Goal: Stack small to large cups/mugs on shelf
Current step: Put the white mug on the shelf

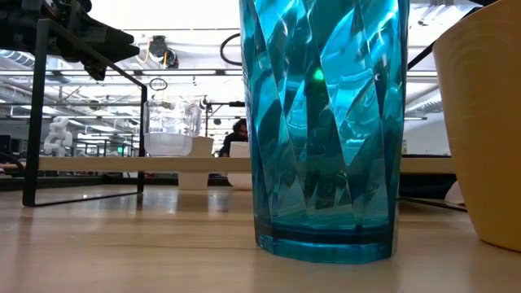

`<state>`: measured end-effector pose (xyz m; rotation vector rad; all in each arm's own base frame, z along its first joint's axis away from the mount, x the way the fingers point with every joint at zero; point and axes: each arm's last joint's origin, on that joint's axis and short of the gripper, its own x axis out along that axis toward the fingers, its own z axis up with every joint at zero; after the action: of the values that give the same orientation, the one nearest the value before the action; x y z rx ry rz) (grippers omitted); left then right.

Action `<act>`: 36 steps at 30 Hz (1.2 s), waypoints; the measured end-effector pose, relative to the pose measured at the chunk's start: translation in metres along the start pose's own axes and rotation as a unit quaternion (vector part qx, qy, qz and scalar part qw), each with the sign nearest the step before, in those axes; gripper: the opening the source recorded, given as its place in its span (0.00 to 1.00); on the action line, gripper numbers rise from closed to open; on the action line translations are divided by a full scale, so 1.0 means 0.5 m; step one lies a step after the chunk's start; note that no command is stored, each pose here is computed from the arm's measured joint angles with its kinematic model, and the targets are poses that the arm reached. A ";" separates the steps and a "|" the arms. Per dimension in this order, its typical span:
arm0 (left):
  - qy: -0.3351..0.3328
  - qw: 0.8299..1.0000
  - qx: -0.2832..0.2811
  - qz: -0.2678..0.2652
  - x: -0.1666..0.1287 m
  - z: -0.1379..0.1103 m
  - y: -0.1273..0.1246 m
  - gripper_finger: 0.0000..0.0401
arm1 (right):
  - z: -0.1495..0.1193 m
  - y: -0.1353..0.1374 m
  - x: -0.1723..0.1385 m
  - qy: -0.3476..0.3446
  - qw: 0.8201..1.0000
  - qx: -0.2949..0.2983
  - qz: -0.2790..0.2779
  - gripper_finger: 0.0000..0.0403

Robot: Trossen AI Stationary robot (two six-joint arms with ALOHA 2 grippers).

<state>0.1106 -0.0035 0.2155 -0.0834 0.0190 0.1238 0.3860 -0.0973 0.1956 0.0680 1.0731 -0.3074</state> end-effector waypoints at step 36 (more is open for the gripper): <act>0.010 1.000 0.001 0.000 0.000 -0.004 0.000 0.36 | 0.022 -0.015 -0.009 -0.057 0.998 0.022 -0.006 0.52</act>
<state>0.1106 -0.0035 0.2135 -0.0823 0.0393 0.1236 0.3914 -0.1060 0.2054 0.0823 0.9544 -0.3408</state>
